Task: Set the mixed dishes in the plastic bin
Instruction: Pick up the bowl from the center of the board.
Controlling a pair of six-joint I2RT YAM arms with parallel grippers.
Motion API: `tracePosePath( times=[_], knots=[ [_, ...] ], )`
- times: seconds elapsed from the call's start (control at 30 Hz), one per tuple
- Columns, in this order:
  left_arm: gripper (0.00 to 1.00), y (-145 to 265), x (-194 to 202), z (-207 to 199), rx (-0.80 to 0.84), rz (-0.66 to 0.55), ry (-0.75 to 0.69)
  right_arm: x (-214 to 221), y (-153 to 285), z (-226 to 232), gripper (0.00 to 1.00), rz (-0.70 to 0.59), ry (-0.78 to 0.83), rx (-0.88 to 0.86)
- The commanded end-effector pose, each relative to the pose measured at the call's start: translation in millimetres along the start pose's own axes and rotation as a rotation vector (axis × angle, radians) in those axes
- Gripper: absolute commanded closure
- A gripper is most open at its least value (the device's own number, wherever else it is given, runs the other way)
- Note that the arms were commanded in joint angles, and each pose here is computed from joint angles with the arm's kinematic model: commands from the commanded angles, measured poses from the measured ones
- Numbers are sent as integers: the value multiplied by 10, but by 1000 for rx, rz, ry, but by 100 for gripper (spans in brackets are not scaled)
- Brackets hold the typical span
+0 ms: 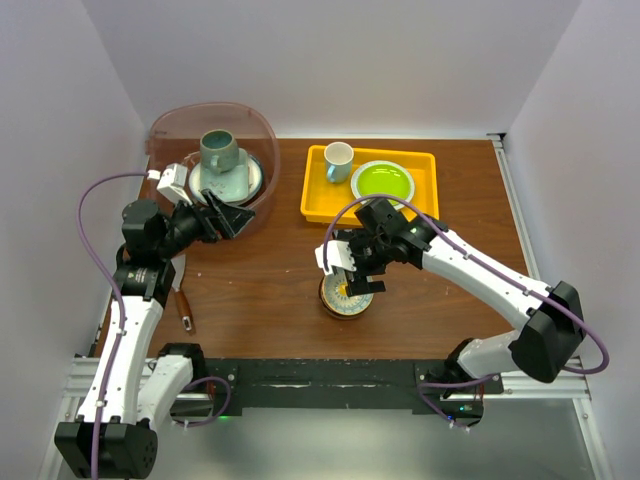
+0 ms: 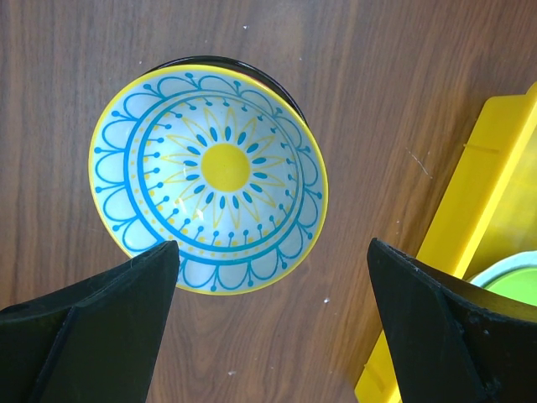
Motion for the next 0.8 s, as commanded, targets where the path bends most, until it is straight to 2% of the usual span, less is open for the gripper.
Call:
tracePosePath(
  times=[0.0, 0.77],
  knots=[
    [0, 20, -54, -37, 20, -21, -27, -111, 54, -99, 2, -21, 42, 42],
    [0, 28, -62, -45, 19, -18, -30, -138, 32, -36, 2, -48, 53, -1]
  ],
)
Point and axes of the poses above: each gripper's point midway between its finger pads, its own y axis back along the fingers, its own z axis along the line the jaws close on, x = y × z, the point moved 3 cm from there along y, back along the fingers, and after that the axes turned 8 degrees about -y, right-handed, at the moved point
